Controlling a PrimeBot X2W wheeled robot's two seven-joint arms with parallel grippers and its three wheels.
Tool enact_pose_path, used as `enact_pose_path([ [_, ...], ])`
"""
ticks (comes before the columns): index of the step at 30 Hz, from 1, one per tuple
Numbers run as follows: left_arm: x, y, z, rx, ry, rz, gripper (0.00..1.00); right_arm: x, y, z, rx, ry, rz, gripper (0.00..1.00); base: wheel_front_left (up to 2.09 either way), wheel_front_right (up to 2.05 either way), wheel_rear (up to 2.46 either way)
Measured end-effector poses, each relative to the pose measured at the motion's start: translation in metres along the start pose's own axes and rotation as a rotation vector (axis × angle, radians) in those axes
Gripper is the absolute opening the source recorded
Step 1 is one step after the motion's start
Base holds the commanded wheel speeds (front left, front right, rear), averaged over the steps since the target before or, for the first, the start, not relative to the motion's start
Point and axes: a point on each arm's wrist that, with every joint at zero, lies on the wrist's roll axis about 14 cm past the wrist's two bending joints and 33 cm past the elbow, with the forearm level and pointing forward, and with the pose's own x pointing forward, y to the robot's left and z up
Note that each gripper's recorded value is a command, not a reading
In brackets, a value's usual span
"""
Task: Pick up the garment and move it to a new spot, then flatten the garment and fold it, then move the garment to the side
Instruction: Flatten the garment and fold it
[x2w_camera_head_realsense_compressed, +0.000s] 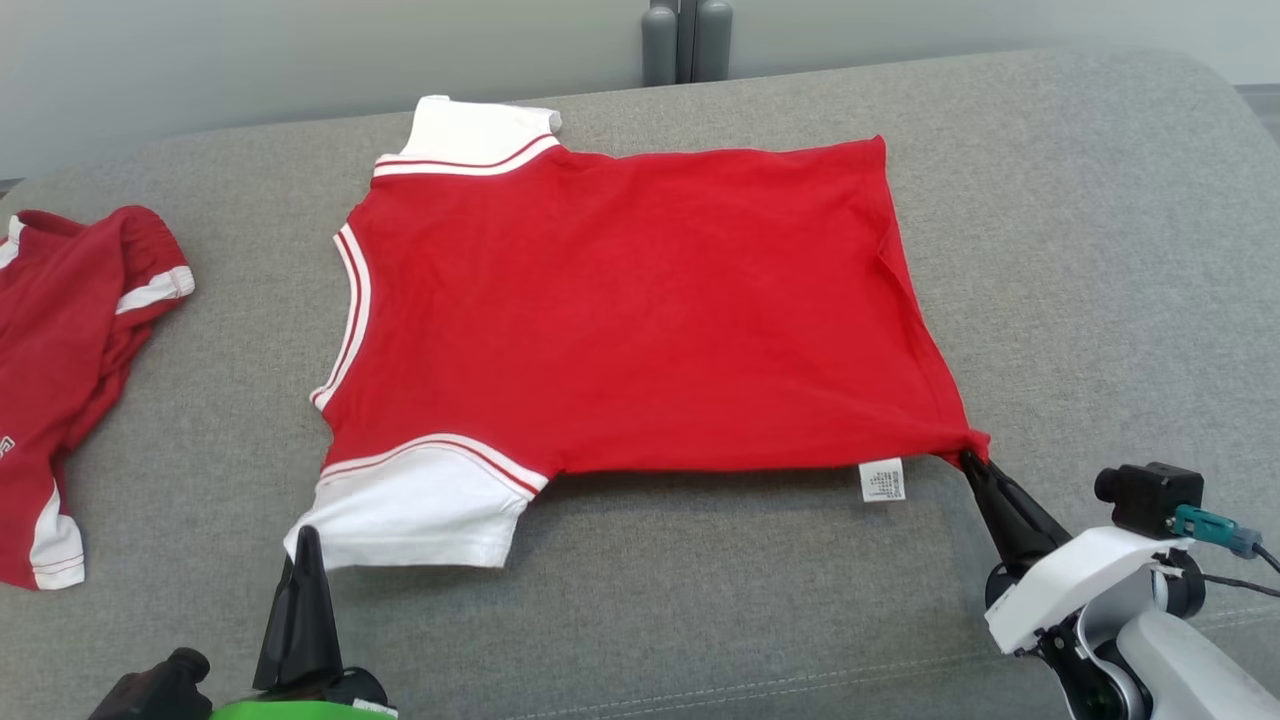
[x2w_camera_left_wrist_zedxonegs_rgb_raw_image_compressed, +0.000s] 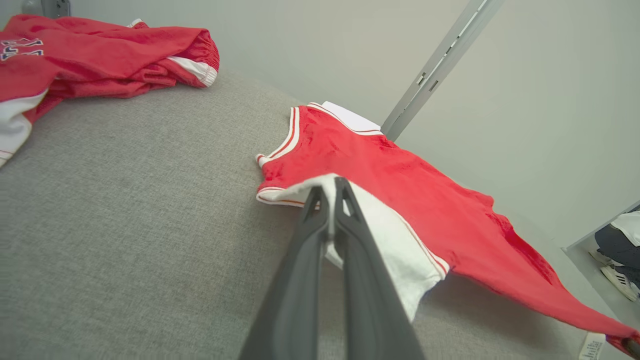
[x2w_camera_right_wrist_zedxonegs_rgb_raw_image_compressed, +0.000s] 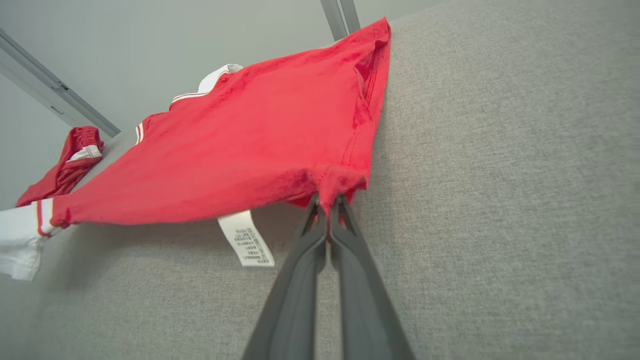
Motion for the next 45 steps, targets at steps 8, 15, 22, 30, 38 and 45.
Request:
enact_pose_path([
  [8, -0.002, 0.008, -0.016, 0.032, 0.053, 0.013, 0.00, -0.001, 0.004, 0.000, -0.021, 0.008, 0.001, 0.00, 0.00, 0.00, 0.00],
  [15, 0.026, -0.016, 0.001, 0.065, -0.009, -0.080, 0.00, 0.012, 0.003, 0.012, -0.065, 0.005, 0.002, 0.00, 0.00, 0.00, 0.00],
  [22, 0.069, -0.029, 0.026, 0.142, -0.063, -0.166, 0.00, 0.037, 0.005, 0.023, -0.112, 0.031, 0.012, 0.00, 0.00, 0.00, 0.00],
  [30, 0.122, -0.031, 0.026, 0.213, -0.026, -0.209, 0.00, 0.072, 0.005, 0.035, -0.121, 0.039, 0.005, 0.00, 0.00, 0.00, 0.00],
  [38, 0.165, -0.022, -0.007, 0.247, 0.077, -0.206, 0.00, 0.101, -0.013, 0.023, -0.106, 0.102, -0.049, 0.00, 0.00, 0.00, 0.00],
  [45, 0.179, -0.015, -0.030, 0.265, 0.143, -0.195, 0.00, 0.109, -0.025, 0.014, -0.102, 0.116, -0.081, 0.08, 0.00, 0.00, 0.00],
])
